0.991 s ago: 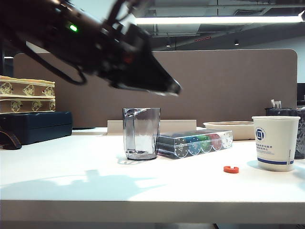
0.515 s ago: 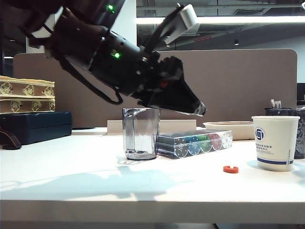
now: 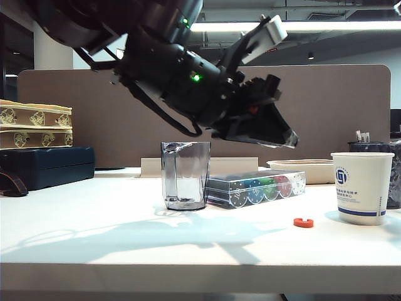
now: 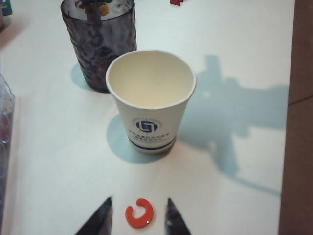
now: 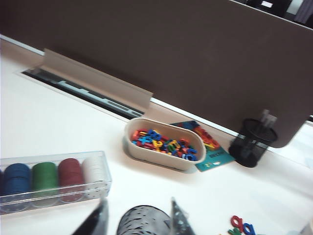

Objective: Pick up the letter "c" and put it in the paper cup.

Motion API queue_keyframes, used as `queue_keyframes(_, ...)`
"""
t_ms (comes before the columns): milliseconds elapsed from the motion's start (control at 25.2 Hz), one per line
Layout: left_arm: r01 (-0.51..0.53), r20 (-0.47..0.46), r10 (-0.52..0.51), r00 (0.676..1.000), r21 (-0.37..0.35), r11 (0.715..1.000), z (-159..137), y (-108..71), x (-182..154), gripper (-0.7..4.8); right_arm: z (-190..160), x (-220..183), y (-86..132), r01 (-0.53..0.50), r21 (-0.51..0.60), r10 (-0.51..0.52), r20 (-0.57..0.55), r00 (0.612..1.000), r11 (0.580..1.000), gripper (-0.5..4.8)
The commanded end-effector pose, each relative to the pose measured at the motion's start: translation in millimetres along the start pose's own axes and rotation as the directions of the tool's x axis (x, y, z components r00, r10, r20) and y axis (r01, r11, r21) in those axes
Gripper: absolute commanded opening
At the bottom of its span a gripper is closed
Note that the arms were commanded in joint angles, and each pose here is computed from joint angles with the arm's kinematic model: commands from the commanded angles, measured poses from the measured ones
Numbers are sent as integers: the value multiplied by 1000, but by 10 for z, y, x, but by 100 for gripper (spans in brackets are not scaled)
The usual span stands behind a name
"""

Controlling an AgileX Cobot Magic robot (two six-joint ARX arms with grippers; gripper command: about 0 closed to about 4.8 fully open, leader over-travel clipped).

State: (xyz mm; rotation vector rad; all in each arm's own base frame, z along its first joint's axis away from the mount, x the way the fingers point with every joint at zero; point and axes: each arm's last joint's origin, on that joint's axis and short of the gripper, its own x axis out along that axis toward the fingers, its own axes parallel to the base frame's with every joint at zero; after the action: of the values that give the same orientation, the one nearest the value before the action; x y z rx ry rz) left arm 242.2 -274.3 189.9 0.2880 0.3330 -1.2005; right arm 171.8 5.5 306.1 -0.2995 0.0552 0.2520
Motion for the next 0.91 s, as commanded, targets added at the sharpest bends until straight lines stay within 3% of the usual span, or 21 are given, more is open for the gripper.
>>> queue_keyframes(40, 12, -33, -12, 999, -24, 1000, -38, 3, 51, 182, 29, -4, 13, 4, -7, -4, 8, 1000, 1000, 181)
queue_keyframes(476, 41, -122, -48, 991, -60, 997, -284, -73, 261, 186, 32, -3, 20, 30, -40, -30, 0, 1000, 999, 181)
queue_keyframes(912, -77, -164, 70, 984, -38, 996, -401, -59, 388, 186, 15, -11, 71, 29, -85, -32, -39, 999, 996, 181)
